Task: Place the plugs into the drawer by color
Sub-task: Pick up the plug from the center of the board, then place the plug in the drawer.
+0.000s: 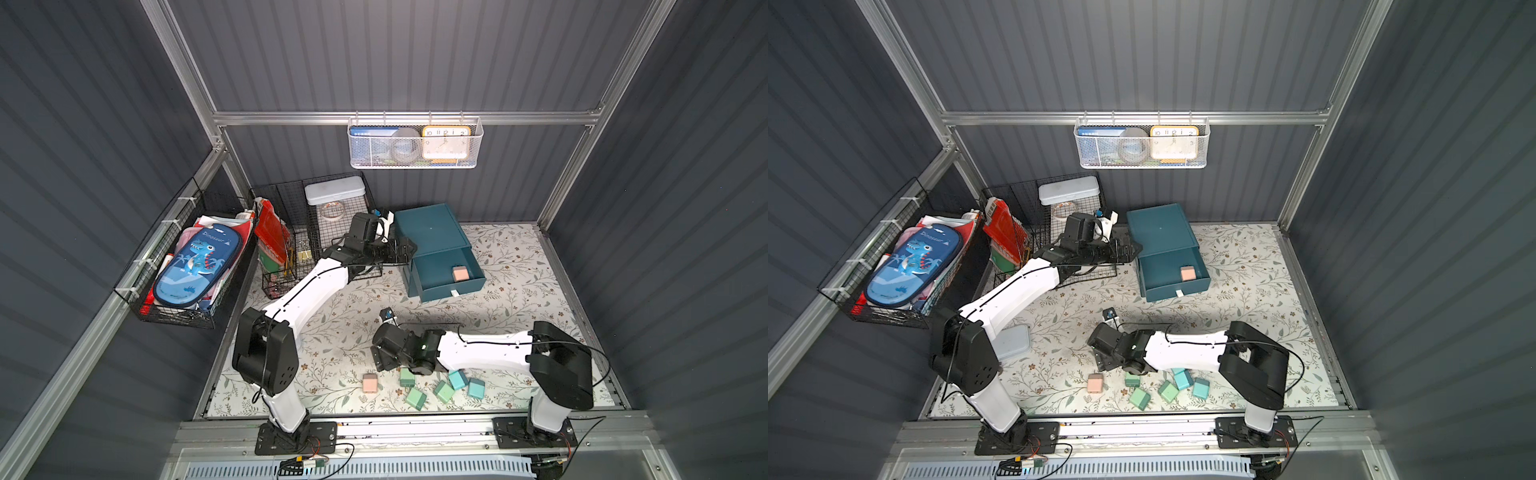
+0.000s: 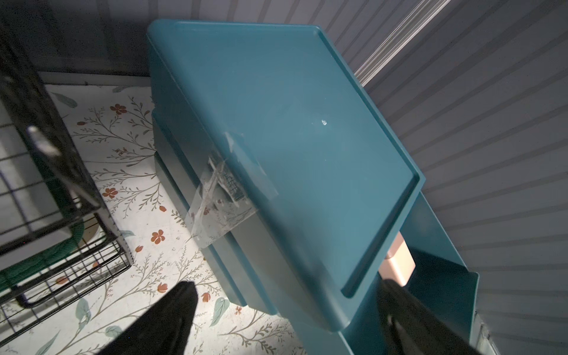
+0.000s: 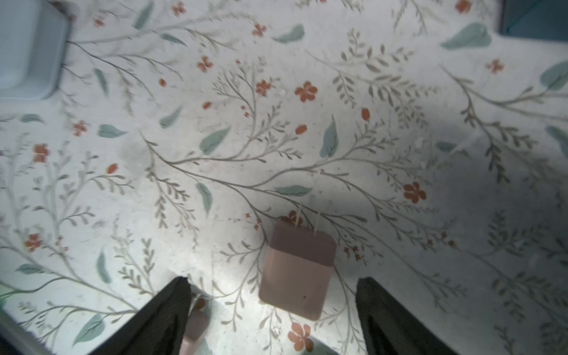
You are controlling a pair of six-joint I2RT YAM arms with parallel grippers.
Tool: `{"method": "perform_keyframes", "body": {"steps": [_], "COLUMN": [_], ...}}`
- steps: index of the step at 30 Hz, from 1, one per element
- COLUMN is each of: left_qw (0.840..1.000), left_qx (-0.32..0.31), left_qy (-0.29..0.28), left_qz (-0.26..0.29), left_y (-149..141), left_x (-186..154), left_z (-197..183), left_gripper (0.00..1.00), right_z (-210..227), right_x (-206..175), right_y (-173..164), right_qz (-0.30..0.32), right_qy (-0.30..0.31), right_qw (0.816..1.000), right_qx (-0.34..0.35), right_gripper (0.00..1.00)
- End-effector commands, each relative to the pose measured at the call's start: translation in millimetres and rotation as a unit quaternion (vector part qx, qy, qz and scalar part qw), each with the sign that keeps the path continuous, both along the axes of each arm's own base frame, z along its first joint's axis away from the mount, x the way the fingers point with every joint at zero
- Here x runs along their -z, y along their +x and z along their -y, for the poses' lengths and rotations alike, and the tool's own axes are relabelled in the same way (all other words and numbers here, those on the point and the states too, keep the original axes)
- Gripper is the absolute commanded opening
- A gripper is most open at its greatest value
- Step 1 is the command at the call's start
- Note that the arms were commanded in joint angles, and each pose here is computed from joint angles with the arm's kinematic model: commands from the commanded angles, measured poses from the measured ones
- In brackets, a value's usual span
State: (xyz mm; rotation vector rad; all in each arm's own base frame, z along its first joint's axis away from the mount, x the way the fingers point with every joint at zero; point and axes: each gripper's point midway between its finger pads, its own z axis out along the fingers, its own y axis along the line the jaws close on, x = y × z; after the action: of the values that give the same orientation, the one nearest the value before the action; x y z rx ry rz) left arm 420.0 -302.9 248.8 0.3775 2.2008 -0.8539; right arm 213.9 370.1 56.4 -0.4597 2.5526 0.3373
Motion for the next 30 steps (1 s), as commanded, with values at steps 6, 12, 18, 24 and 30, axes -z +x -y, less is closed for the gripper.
{"method": "perform_keyframes", "body": {"steps": [6,12,18,24,30], "left_qw": [1.0,1.0,1.0,1.0,1.0], "left_qx": [-0.005,-0.003,-0.001,0.001,0.004], "left_qy": [-0.005,-0.005,-0.005,-0.007,-0.016], "left_qz": [0.001,-0.001,0.001,0.012,0.015], "left_y": [-7,-6,-6,-4,-1], "left_x": [-9,-7,-9,-17,-19], "left_z": [-8,-7,-7,-6,-2], "left_gripper": [0.97,0.97,0.97,0.97,0.97], "right_z": [13,11,19,61,122], "right_x": [28,30,-34,-187,-249], "right_y": [8,7,6,20,75], "right_qz": [-0.046,-0.057,-0.004,0.142,0.167], "right_qy": [-0.038,-0.049,-0.038,0.033,0.025], "right_qw": [0.996,0.996,0.999,0.988,0.983], "right_qx": [0.059,0.05,0.038,0.045,0.076], "right_gripper": [0.79,0.44,0.26,0.24,0.22]}}
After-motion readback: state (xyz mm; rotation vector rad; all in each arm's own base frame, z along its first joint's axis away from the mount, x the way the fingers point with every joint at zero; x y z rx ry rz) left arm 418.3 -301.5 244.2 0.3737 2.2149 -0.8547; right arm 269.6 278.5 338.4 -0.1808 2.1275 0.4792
